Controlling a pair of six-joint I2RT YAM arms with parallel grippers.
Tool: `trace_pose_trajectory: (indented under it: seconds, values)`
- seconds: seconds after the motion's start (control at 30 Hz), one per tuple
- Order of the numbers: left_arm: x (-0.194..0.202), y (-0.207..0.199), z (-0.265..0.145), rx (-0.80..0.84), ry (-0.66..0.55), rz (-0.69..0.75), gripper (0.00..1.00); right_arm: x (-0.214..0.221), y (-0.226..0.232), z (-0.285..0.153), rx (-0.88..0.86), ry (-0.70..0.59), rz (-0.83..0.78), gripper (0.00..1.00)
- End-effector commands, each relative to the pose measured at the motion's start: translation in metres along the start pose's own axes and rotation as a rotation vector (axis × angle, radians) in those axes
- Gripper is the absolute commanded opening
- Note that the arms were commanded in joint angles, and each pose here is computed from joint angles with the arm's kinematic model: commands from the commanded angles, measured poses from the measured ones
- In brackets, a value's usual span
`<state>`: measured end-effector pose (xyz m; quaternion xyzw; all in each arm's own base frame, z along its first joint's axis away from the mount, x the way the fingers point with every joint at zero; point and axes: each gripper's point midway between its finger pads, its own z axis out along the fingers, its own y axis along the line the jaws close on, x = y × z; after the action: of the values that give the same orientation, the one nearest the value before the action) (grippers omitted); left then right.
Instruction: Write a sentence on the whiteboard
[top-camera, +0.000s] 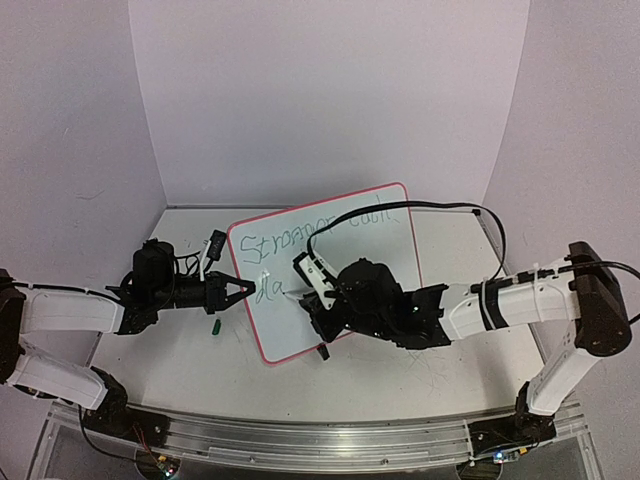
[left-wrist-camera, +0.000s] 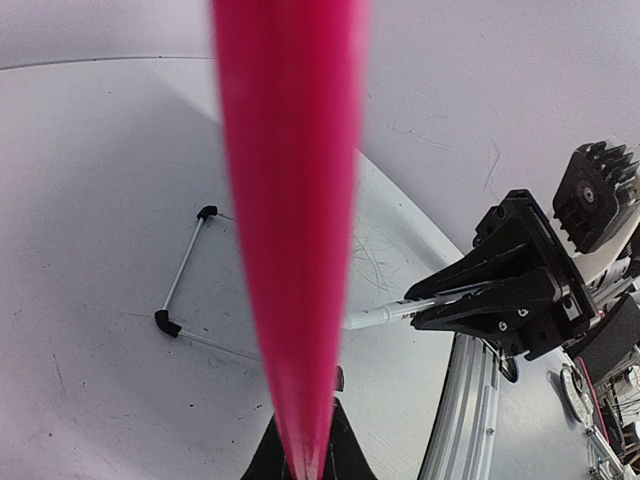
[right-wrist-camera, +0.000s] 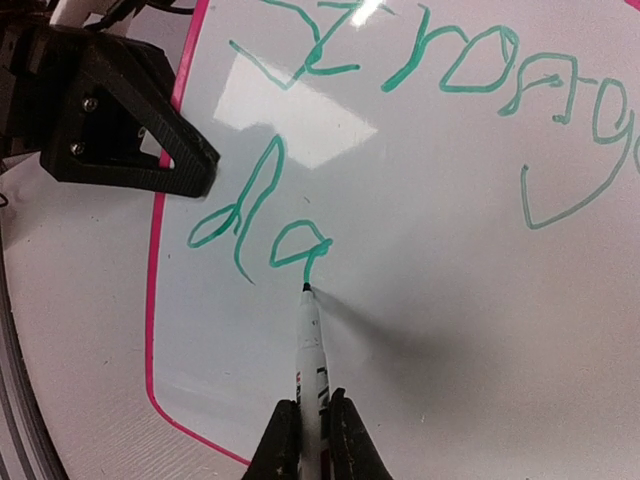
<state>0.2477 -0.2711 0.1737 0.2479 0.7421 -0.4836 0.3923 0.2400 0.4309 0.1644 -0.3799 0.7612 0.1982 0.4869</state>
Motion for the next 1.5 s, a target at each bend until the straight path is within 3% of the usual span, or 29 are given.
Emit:
trace_pose_trajectory:
  seconds: [0.0, 0.1, 0.23, 0.67, 1.47]
  values:
    - [-0.009, 0.005, -0.004, -0.044, -0.028, 0.078, 0.0, -0.02, -0.026, -0.025, 0.091, -0.08, 0.023, 0.0]
    - [-0.008, 0.005, -0.004, -0.046, -0.028, 0.078, 0.0, -0.04, -0.024, -0.04, 0.042, -0.171, 0.047, 0.0]
    - [-0.009, 0.005, -0.003, -0.046, -0.026, 0.079, 0.0, -0.033, -0.017, -0.017, 0.013, -0.112, 0.033, 0.0]
    - [-0.008, 0.005, -0.004, -0.046, -0.028, 0.08, 0.0, -0.047, -0.014, -0.01, 0.01, -0.143, 0.004, 0.0]
    - [-0.009, 0.004, -0.005, -0.044, -0.028, 0.078, 0.0, -0.004, -0.018, -0.009, 0.036, -0.033, 0.039, 0.0]
